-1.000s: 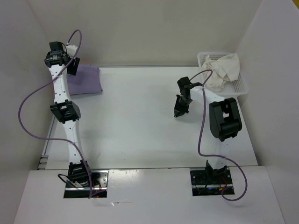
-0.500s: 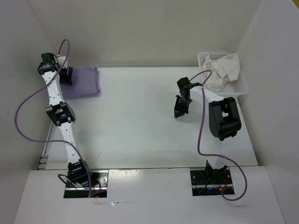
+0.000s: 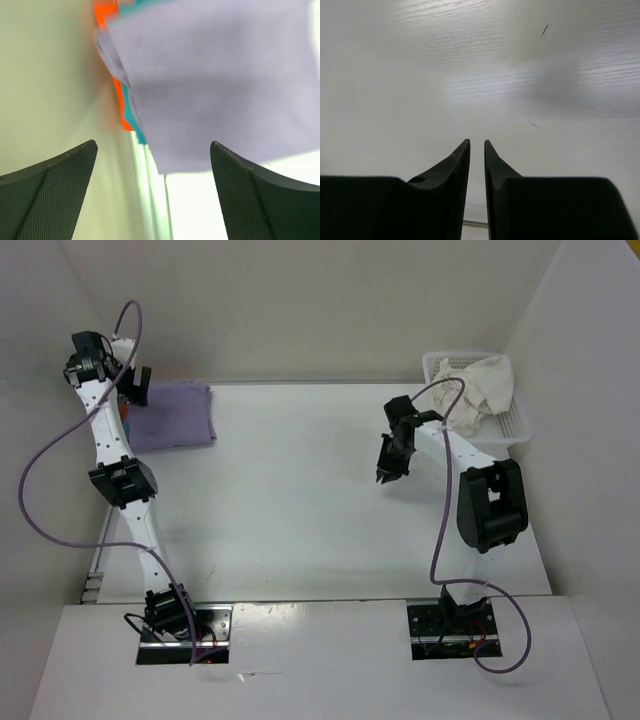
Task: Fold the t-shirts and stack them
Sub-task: Put the neatly folded tshirt into the corner of the board with the left arm, then grab crumpled tshirt from bin with the right arm
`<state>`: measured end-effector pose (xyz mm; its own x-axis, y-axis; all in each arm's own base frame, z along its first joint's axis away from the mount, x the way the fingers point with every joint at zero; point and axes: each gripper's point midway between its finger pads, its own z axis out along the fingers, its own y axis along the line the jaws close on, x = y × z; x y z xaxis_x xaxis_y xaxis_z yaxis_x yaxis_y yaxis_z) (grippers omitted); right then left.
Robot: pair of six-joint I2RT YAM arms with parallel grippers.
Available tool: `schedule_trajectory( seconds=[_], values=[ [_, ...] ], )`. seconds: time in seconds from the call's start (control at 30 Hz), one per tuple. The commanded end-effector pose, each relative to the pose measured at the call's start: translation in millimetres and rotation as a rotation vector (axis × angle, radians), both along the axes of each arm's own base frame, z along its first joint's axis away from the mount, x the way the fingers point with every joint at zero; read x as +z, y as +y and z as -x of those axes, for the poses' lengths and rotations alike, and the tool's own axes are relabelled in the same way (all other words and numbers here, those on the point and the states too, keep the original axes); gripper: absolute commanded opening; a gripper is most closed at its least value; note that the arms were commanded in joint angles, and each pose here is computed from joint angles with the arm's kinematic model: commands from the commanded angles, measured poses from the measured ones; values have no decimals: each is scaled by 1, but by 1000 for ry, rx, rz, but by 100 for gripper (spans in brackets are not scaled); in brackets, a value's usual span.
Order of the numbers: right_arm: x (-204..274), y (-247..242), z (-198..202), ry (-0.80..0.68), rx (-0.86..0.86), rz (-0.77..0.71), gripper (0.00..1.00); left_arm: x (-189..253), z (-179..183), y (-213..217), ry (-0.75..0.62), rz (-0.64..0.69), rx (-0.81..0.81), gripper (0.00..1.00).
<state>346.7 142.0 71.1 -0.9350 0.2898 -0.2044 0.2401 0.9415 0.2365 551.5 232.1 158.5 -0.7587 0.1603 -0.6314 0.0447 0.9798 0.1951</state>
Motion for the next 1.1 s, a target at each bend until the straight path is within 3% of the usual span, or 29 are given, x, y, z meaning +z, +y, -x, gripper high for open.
schedule_trajectory(
  seconds=[0.0, 0.13, 0.17, 0.2, 0.33, 0.43, 0.5, 0.53, 0.57, 0.63, 0.77, 0.9, 1.07],
  values=[
    [72, -14, -19, -192, 20, 81, 23, 169, 20, -72, -287, -97, -211, 100],
    [124, -29, -35, -325, 28, 159, 37, 292, 66, -156, -540, -182, -438, 100],
    [147, -31, -44, -383, 25, 171, 49, 303, 71, -173, -571, -173, -482, 100],
    [162, -35, -51, -426, 19, 191, 52, 303, 67, -190, -578, -135, -522, 100],
    [237, -89, -98, -632, -102, 323, 66, 292, 94, -315, -570, 139, -942, 100],
    [277, -124, -130, -728, -187, 293, 73, 268, 99, -379, -504, 348, -1102, 100],
    [255, -143, -158, -678, -218, 285, 78, 245, 95, -406, -428, 435, -1131, 100],
    [270, -156, -169, -724, -261, 282, 78, 226, 95, -432, -375, 445, -1157, 100],
    [244, -181, -186, -676, -309, 287, 78, 206, 96, -446, -304, 466, -1162, 100],
    [241, -208, -199, -682, -374, 310, 79, 175, 104, -473, -220, 468, -1228, 100],
    [174, -258, -223, -567, -438, 344, 84, 131, 131, -522, -55, 505, -1310, 100],
    [85, -283, -237, -420, -457, 380, 87, 111, 129, -535, -12, 521, -1316, 100],
    [9, -289, -235, -281, -447, 393, 88, 80, 118, -532, 59, 499, -1255, 100]
  ],
)
